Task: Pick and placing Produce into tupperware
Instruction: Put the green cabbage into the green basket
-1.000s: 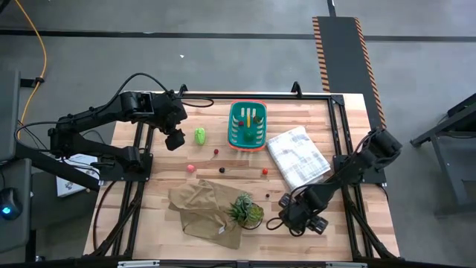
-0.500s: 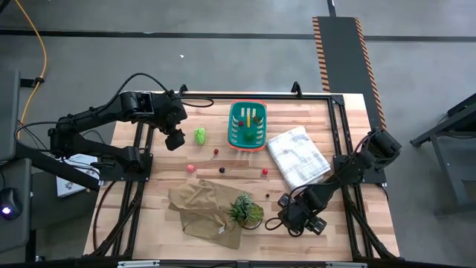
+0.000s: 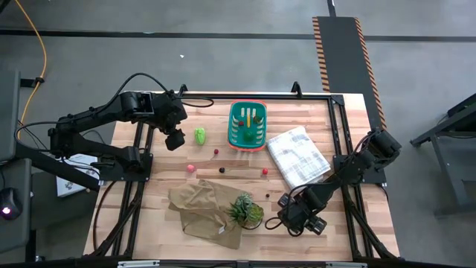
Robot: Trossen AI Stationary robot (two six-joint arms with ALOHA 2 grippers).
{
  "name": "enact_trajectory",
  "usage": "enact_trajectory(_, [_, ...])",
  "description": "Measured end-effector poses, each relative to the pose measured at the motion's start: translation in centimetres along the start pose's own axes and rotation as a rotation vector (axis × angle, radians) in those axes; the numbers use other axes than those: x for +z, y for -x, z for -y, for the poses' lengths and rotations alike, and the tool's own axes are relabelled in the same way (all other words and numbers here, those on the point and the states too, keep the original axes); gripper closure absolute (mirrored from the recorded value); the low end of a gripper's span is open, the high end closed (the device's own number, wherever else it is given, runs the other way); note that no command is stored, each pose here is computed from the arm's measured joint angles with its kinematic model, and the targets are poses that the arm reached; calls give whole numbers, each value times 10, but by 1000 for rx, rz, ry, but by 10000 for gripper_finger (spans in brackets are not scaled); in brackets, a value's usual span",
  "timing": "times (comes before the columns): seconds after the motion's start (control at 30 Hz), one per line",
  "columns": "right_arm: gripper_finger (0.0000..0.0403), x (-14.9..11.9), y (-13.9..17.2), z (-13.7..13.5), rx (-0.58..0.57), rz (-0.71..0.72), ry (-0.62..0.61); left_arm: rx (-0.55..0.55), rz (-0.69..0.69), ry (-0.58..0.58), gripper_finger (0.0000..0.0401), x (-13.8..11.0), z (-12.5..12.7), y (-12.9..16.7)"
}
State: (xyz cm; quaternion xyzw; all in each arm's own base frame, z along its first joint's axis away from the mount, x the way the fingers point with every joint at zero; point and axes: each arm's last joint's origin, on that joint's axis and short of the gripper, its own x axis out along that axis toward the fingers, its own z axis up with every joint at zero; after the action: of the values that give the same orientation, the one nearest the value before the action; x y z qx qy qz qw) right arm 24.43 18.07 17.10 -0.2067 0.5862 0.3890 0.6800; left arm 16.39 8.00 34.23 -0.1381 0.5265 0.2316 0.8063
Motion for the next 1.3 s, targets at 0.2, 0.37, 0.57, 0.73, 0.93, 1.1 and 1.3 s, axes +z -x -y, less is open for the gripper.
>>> enact_trajectory(0.2, [115, -2, 0, -1, 22, -14, -3, 0, 0, 0, 153, 0, 0, 0])
enact_trajectory(0.37, [107, -4, 0, -2, 37, -31, -6, 0, 0, 0, 153, 0, 0, 0])
enact_trajectory(0.57, [78, -4, 0, -2, 45, -38, -18, 0, 0, 0, 153, 0, 0, 0])
enact_trajectory(0.73, [70, -5, 0, -2, 39, -50, -47, 0, 0, 0, 153, 0, 0, 0])
enact_trajectory(0.93, [70, -6, 1, -2, 7, -66, -101, 0, 0, 0, 153, 0, 0, 0])
enact_trajectory(1.1, [70, -5, 0, -1, -18, -55, -129, 0, 0, 0, 153, 0, 0, 0])
enact_trajectory(1.3, [70, -4, 0, 0, -35, -47, -195, 0, 0, 0, 153, 0, 0, 0])
